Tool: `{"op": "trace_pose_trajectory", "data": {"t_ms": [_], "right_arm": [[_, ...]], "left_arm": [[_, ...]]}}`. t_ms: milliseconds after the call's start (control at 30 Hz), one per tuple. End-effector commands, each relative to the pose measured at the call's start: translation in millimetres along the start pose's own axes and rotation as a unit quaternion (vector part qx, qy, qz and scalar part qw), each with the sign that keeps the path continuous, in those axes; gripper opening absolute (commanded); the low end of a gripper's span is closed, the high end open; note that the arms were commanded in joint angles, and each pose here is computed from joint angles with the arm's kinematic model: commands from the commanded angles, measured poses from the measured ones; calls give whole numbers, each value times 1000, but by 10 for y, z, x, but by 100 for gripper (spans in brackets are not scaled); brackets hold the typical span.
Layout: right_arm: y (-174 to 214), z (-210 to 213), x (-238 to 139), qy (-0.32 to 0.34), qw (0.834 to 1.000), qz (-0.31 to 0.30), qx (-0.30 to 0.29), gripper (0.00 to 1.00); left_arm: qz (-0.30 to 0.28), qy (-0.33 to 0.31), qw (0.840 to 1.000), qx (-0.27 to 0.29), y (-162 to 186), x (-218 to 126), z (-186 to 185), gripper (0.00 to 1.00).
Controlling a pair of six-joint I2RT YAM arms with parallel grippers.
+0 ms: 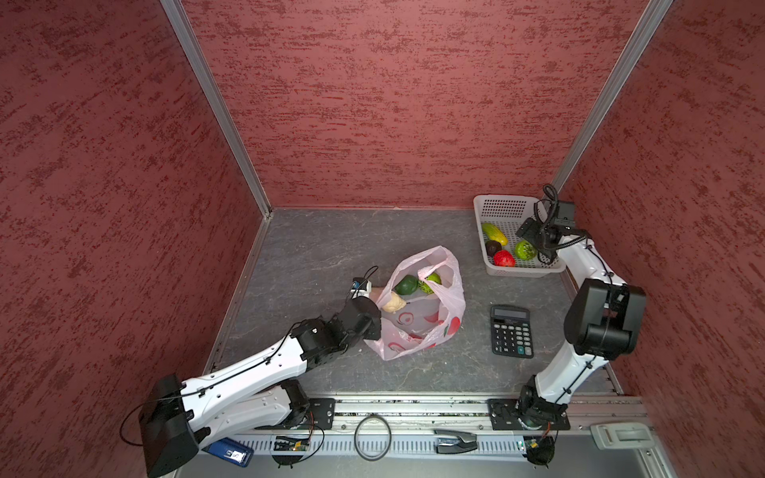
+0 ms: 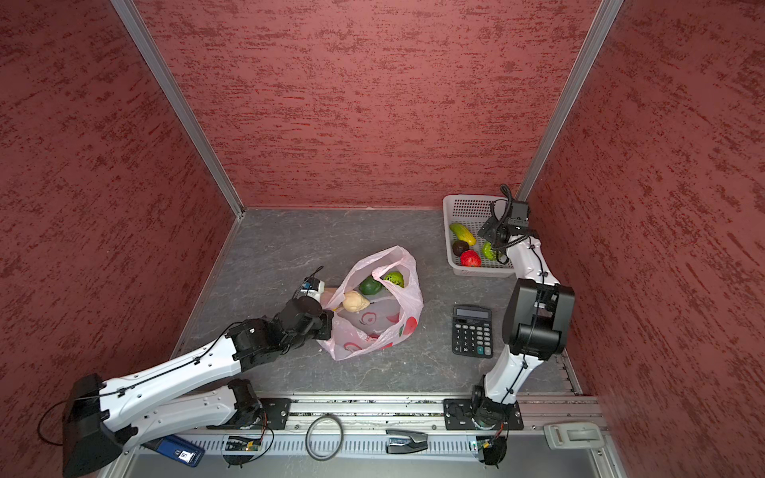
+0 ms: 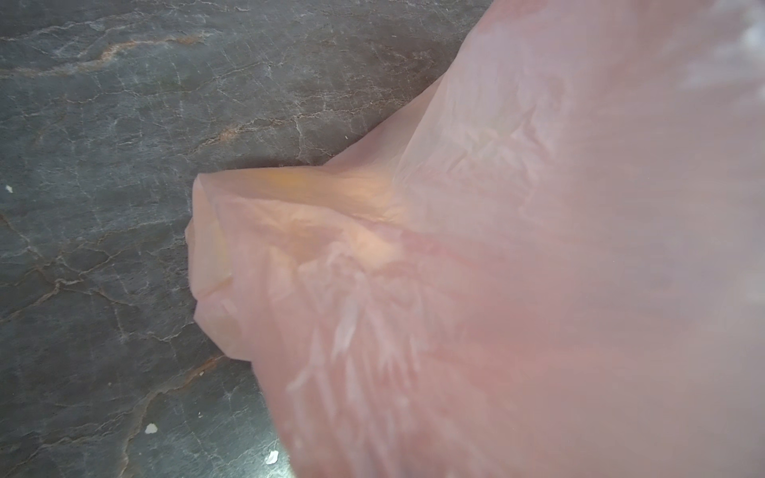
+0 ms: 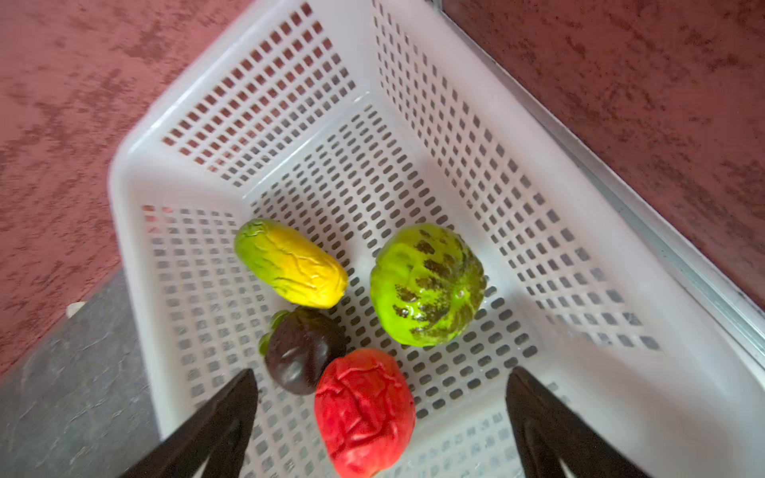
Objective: Untie the knot of the plastic bag and take out the fruit
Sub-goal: 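Open the right gripper to drop the custard apple into the basket, then move the right gripper back over the bag and lower it inside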
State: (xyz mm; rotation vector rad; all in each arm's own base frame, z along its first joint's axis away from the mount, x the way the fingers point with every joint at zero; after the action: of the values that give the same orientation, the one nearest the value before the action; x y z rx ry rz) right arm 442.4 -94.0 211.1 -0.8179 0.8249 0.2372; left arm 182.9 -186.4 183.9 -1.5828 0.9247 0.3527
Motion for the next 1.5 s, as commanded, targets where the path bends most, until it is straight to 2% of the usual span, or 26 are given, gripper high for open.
{"op": "trace_pose_trajectory", "data": {"t_ms": [0, 200, 433, 633, 800, 933, 1133, 1467], "right_arm": [[187, 225, -334, -44, 999, 17, -26, 95], [719, 660, -1081, -127, 989, 43, -69, 95], [1591, 1088, -1875, -212, 968, 90, -100, 95], [2271, 1319, -2352, -260, 949, 132, -118, 95], [2683, 1510, -2614, -283, 934, 161, -147, 95], [2982, 1616, -2628, -286, 925, 180, -174, 95], [3362, 1616, -2350, -278, 919, 197, -196, 94], [3991, 1436, -1943, -238, 905, 205, -287, 93]], "left_arm": [[-24, 0, 1000, 0, -133, -76, -14, 0], [-27, 2, 1000, 1, -141, -79, -18, 0], [-27, 5, 1000, 5, -144, -53, -25, 0], [-29, 7, 1000, 6, -156, -64, -30, 0], [-30, 9, 999, 7, -165, -74, -33, 0], [-33, 9, 999, 6, -172, -81, -32, 0], [-36, 8, 999, 3, -176, -111, -12, 0], [-41, 8, 999, -2, -218, -141, -4, 0]]}}
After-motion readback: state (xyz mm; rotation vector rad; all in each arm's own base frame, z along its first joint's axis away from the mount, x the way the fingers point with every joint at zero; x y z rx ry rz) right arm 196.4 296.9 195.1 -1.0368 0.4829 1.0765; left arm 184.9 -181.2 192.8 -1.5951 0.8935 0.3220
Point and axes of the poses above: each gripper's point midway between its finger pads, its own x axis out along the fingers, its own z axis along the line the jaws close on, y = z × x, the point moved 5 cm from there along -x, back along the fingers, and after that the axes turned 6 degrees about x, right-handed, at the moved point
